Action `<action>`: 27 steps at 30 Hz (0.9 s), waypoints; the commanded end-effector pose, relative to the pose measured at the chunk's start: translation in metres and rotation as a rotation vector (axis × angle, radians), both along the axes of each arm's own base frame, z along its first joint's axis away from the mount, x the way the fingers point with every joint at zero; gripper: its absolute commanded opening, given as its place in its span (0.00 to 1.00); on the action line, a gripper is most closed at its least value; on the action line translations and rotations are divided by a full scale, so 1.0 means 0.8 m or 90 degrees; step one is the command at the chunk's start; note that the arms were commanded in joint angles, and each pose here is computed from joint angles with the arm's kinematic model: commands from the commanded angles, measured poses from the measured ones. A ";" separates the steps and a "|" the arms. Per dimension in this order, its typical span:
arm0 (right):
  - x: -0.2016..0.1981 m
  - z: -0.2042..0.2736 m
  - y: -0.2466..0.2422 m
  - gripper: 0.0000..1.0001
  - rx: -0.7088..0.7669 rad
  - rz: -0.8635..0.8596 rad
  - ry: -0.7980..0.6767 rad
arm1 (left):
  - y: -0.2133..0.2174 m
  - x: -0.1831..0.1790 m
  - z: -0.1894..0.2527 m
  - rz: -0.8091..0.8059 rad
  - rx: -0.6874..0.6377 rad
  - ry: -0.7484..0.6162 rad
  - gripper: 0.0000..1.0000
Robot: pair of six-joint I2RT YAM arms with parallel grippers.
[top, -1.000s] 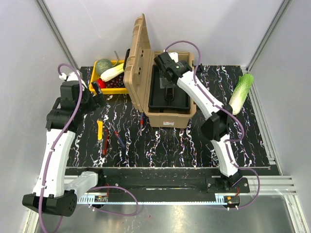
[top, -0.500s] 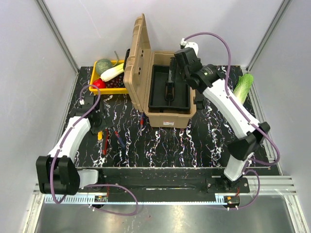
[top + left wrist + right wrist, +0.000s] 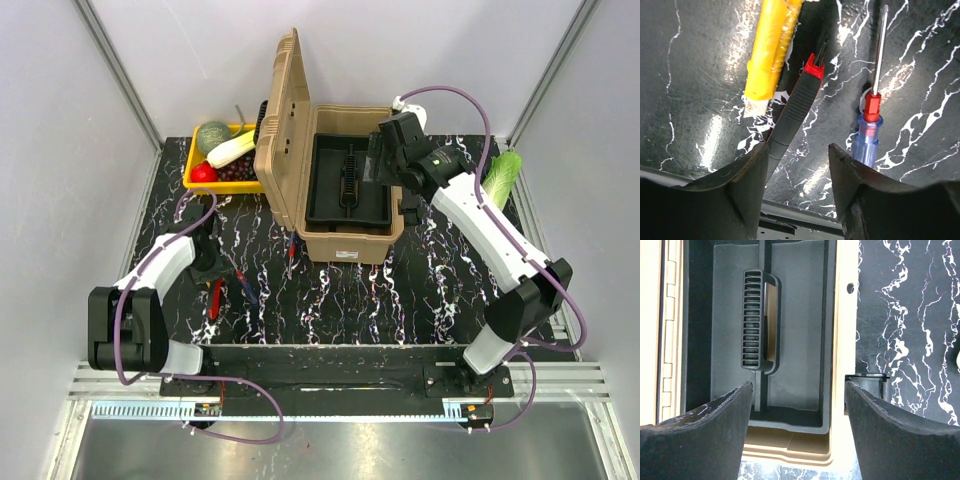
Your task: Pack the tool kit
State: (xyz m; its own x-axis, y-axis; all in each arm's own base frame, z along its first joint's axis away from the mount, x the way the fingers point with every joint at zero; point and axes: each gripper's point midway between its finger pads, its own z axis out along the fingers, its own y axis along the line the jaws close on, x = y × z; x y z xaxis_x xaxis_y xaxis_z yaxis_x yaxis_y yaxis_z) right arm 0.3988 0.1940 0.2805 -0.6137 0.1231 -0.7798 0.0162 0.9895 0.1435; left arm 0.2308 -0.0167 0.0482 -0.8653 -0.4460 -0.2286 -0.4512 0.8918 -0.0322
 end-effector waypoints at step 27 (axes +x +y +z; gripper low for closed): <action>-0.082 0.034 -0.005 0.80 0.192 0.048 -0.003 | -0.035 -0.005 -0.046 -0.058 -0.057 0.068 0.67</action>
State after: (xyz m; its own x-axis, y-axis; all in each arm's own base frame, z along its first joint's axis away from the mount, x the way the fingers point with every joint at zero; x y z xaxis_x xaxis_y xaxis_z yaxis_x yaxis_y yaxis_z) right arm 0.3390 0.1853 0.2798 -0.6701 0.2551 -0.6970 -0.0081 0.9365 0.3505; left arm 0.2298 -0.0356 0.0130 -0.9165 -0.3855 -0.1070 -0.3817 0.9227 -0.0543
